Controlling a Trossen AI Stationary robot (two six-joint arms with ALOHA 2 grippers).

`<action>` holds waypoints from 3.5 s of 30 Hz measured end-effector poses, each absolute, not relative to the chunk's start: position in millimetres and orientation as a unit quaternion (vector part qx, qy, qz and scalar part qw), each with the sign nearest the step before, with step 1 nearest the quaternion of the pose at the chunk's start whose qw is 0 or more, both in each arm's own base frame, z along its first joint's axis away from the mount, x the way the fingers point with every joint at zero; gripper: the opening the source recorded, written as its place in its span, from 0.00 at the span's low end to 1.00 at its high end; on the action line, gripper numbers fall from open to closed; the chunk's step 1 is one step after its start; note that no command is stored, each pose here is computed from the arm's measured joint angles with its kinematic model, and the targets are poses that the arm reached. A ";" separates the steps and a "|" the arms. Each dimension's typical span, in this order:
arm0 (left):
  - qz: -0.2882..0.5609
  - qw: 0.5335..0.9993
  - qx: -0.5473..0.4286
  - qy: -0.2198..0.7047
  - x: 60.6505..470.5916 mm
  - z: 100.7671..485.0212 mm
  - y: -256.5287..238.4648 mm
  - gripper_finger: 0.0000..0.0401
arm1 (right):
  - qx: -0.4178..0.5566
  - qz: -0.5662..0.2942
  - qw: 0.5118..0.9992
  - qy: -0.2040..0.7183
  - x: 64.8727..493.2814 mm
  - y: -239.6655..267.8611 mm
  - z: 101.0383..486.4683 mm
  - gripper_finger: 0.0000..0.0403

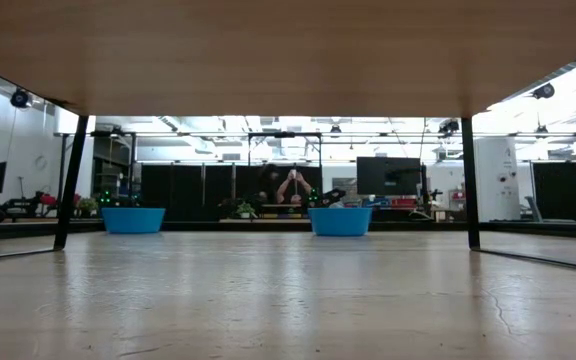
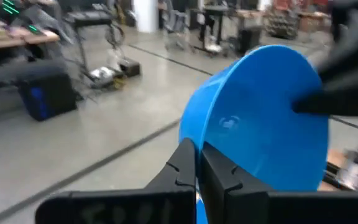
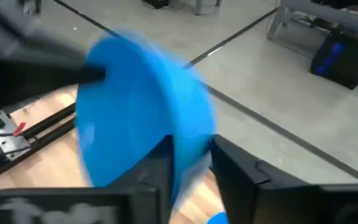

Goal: Pick & Place Mini bowls
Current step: Put the right blue bowl on the shelf, then stack the right blue bowl on top of the other blue bowl on the shelf

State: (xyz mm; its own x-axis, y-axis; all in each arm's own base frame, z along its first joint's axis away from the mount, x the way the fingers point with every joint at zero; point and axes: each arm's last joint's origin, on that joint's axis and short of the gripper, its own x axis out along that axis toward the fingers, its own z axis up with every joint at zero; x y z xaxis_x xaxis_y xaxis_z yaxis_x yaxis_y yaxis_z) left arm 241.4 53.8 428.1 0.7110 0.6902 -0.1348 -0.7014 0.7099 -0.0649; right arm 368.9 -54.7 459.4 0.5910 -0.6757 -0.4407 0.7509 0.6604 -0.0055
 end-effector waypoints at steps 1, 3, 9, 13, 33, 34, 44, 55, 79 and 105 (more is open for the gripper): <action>0.368 0.926 -0.061 0.055 242.0 427.3 53.2 0.00 | 0.090 -0.403 0.888 0.204 368.3 -57.1 460.7 0.27; 0.359 0.928 -0.072 0.068 242.4 424.1 52.1 0.00 | 0.079 -0.405 0.887 0.208 367.4 -61.7 461.2 0.35; 0.331 0.928 -0.144 0.089 239.1 421.2 49.5 0.00 | 0.019 -0.395 0.893 0.214 361.7 -67.1 472.8 0.53; 0.301 0.926 -0.191 0.122 234.0 420.2 46.5 0.00 | 0.005 -0.388 0.897 0.212 359.0 -66.2 479.0 0.59; 0.161 0.889 -0.322 0.283 222.3 397.6 33.6 0.00 | 0.051 -0.317 0.934 0.156 357.6 -64.4 494.0 0.73; 0.145 0.886 -0.326 0.297 221.7 396.1 31.8 0.00 | 0.051 -0.314 0.934 0.159 357.3 -64.1 493.7 0.73; 0.068 0.866 -0.316 0.382 226.9 383.6 -5.1 0.00 | 0.051 -0.314 0.934 0.164 357.7 -65.6 492.0 0.71; 0.025 0.833 -0.261 0.487 240.9 358.1 -43.4 0.00 | 0.052 -0.314 0.933 0.170 359.5 -65.4 489.4 0.72; 0.013 0.789 -0.186 0.586 274.0 343.1 -62.0 0.00 | 0.048 -0.315 0.928 0.195 357.5 -65.4 484.9 0.71; 0.020 0.830 -0.208 0.517 275.8 364.8 -54.0 0.30 | 0.066 -0.324 0.918 0.220 354.1 -68.5 479.0 0.68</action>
